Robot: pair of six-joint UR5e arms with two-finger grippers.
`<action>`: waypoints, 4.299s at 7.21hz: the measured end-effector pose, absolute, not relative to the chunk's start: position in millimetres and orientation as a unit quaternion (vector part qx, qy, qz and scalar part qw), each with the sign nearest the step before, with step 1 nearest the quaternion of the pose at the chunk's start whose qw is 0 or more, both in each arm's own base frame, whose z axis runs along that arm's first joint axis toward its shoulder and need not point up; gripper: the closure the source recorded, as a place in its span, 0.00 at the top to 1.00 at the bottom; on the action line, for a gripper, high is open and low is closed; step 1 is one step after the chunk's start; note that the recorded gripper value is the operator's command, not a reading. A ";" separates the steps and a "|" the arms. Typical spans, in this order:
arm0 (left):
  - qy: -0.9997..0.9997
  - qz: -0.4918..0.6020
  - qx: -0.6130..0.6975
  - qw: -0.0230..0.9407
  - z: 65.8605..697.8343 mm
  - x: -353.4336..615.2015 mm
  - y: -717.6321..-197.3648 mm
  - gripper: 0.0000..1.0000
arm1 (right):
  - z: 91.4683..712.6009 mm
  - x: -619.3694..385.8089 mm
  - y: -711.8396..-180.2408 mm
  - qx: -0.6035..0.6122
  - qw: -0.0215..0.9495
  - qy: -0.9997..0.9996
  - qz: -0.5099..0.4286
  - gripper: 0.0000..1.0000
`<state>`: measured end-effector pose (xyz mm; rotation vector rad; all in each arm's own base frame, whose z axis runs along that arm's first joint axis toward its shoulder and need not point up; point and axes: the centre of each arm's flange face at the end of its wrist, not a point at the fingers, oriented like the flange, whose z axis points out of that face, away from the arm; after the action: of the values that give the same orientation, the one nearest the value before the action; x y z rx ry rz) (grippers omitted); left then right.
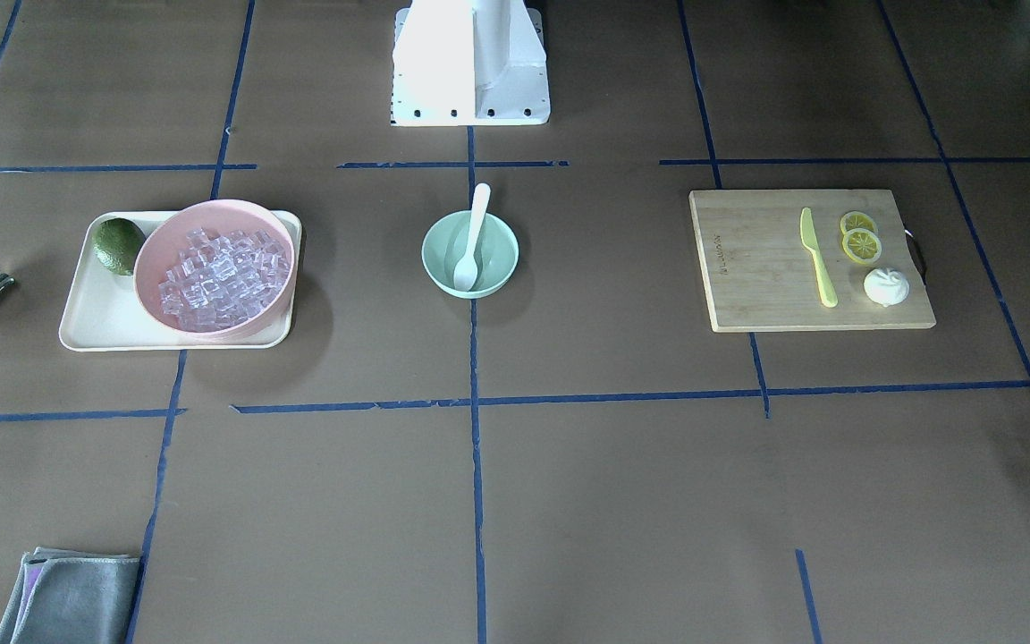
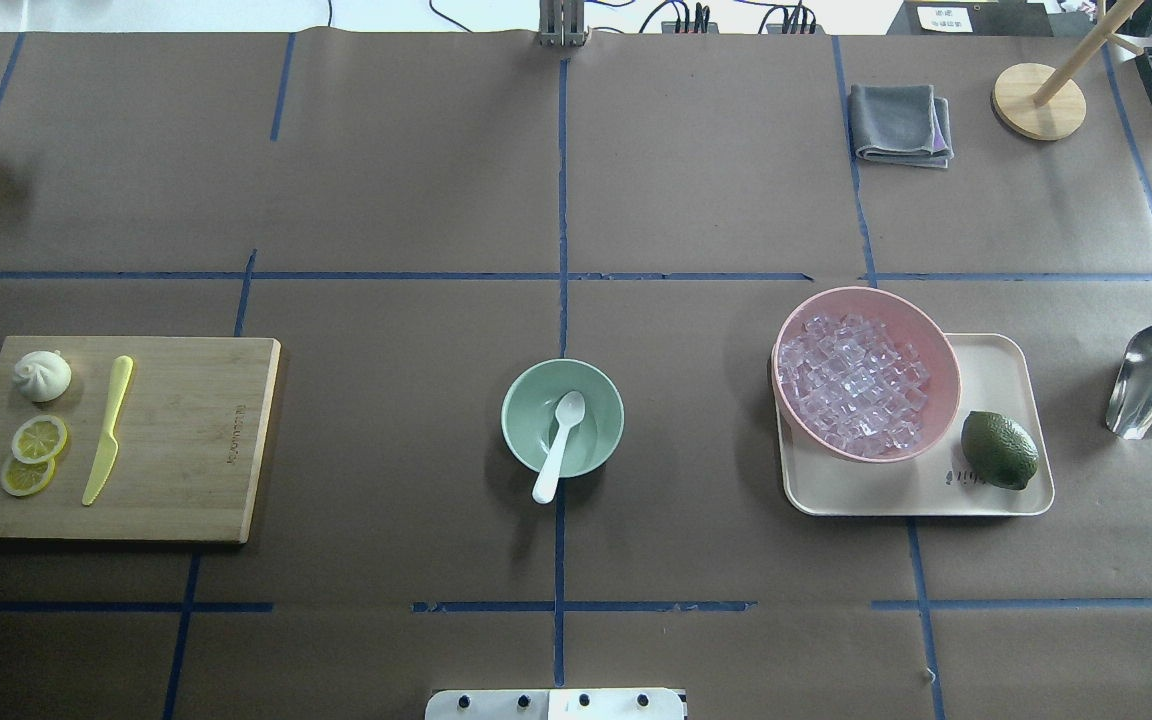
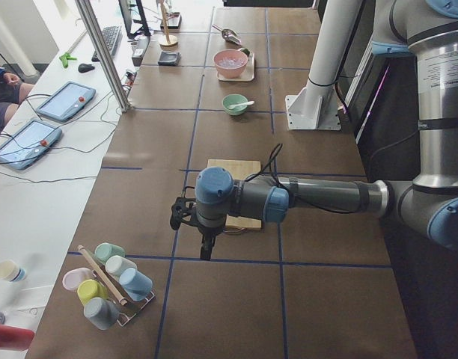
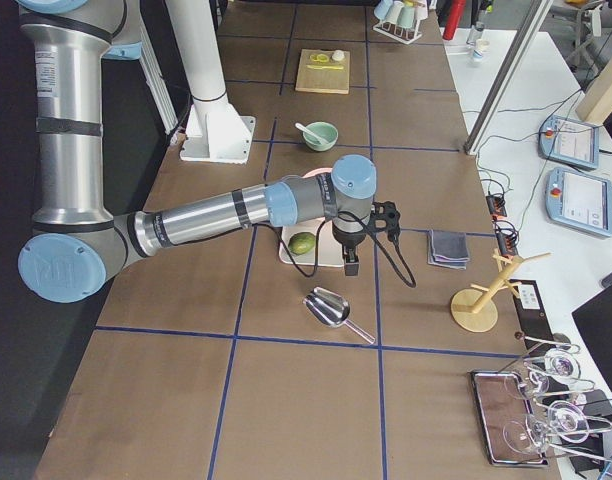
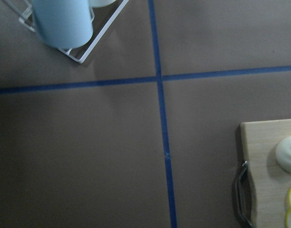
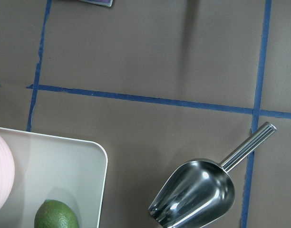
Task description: Put spoon and ice into bowl
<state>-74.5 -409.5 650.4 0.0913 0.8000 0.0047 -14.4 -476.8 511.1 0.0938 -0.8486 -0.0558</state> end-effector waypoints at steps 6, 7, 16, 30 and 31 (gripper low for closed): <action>0.390 -0.001 0.031 0.920 669.9 -74.8 -389.4 1.00 | 414.8 -167.8 -474.0 0.086 0.902 -0.420 -0.051 1.00; 0.390 0.001 0.033 0.920 668.6 -74.4 -390.2 1.00 | 404.9 -205.9 -463.2 0.116 0.898 -0.420 -0.067 1.00; 0.390 0.004 0.035 0.920 666.8 -73.3 -392.1 1.00 | 398.9 -356.0 -407.7 0.118 0.896 -0.410 -0.123 0.32; 0.396 0.004 0.035 0.917 666.1 -72.1 -391.5 1.00 | 207.8 -501.2 -405.7 0.081 0.908 -0.402 0.088 0.03; 0.397 0.005 0.034 0.917 666.0 -71.4 -391.7 1.00 | 189.2 -537.7 -385.0 0.084 0.908 -0.399 0.093 0.04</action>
<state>-71.4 -391.7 666.0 0.0708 0.8167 0.0108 -537.7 -385.0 189.2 0.1741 -0.8235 0.1913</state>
